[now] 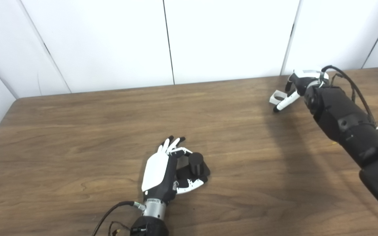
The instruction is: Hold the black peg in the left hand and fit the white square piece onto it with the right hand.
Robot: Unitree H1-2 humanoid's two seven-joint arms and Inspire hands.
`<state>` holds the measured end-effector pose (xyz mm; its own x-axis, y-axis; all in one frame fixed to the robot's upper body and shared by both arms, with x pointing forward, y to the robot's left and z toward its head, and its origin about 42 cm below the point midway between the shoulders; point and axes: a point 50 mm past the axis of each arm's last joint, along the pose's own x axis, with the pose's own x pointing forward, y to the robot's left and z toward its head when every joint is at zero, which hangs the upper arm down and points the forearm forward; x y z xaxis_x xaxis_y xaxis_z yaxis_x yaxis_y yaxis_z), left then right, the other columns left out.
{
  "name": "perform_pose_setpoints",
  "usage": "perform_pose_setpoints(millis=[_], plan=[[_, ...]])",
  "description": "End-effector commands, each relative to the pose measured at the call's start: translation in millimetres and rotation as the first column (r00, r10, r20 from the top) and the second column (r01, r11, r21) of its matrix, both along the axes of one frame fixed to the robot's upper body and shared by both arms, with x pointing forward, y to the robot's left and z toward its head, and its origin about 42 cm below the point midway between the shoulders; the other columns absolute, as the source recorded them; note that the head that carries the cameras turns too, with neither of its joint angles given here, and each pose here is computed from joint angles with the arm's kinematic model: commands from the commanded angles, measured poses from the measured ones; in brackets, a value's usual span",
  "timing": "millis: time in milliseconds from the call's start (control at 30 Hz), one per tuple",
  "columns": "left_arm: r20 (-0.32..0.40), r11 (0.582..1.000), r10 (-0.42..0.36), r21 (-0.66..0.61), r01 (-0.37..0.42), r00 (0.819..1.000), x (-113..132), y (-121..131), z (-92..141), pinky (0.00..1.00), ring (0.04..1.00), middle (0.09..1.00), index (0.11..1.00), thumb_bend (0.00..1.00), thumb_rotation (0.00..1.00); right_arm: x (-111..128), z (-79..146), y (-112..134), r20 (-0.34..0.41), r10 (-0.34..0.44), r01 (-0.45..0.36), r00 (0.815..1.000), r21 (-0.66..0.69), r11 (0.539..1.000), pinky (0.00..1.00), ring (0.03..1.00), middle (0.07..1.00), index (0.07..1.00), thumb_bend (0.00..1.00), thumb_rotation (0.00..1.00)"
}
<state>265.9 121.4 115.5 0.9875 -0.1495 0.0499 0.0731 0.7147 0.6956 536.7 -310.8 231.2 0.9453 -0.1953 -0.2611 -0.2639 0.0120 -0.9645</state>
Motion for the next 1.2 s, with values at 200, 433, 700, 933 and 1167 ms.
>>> perform_pose_setpoints(millis=[200, 433, 700, 933, 1167], plan=[[-0.088, 0.999, 0.022, 0.043, -0.019, 0.996, -4.0, 1.3, -17.3, 1.00, 1.000, 0.922, 0.491, 0.52, 0.07, 19.5, 38.0, 12.5, 0.042, 0.022, -0.023, 0.999, 0.027, 0.999, 1.00, 1.000, 1.000, 0.678, 0.82, 0.47], [-0.083, 0.999, 0.024, 0.044, -0.020, 0.996, -4.1, 0.8, -17.2, 1.00, 1.000, 0.919, 0.491, 0.52, 0.07, 25.3, 41.1, 13.5, 0.011, 0.010, -0.010, 1.000, 0.040, 0.999, 1.00, 1.000, 1.000, 0.656, 0.78, 0.50], [-0.086, 0.999, 0.026, 0.041, -0.023, 0.996, -4.1, 0.9, -17.6, 1.00, 1.000, 0.921, 0.491, 0.52, 0.07, 28.7, 42.4, 16.1, 0.000, 0.010, -0.010, 1.000, 0.046, 0.999, 1.00, 1.000, 1.000, 0.690, 0.79, 0.51], [-0.084, 0.999, 0.029, 0.038, -0.026, 0.996, -3.3, 0.0, -16.8, 1.00, 1.000, 0.921, 0.491, 0.52, 0.07, 28.0, 41.2, 17.0, 0.011, 0.012, -0.013, 1.000, 0.046, 0.999, 1.00, 1.000, 1.000, 0.658, 0.80, 0.44], [-0.080, 0.999, 0.031, 0.043, -0.028, 0.996, -3.1, 0.4, -15.7, 1.00, 1.000, 0.920, 0.491, 0.52, 0.07, 26.7, 36.8, 15.3, 0.009, 0.012, -0.012, 1.000, 0.031, 0.999, 1.00, 1.000, 1.000, 0.633, 0.82, 0.38]])
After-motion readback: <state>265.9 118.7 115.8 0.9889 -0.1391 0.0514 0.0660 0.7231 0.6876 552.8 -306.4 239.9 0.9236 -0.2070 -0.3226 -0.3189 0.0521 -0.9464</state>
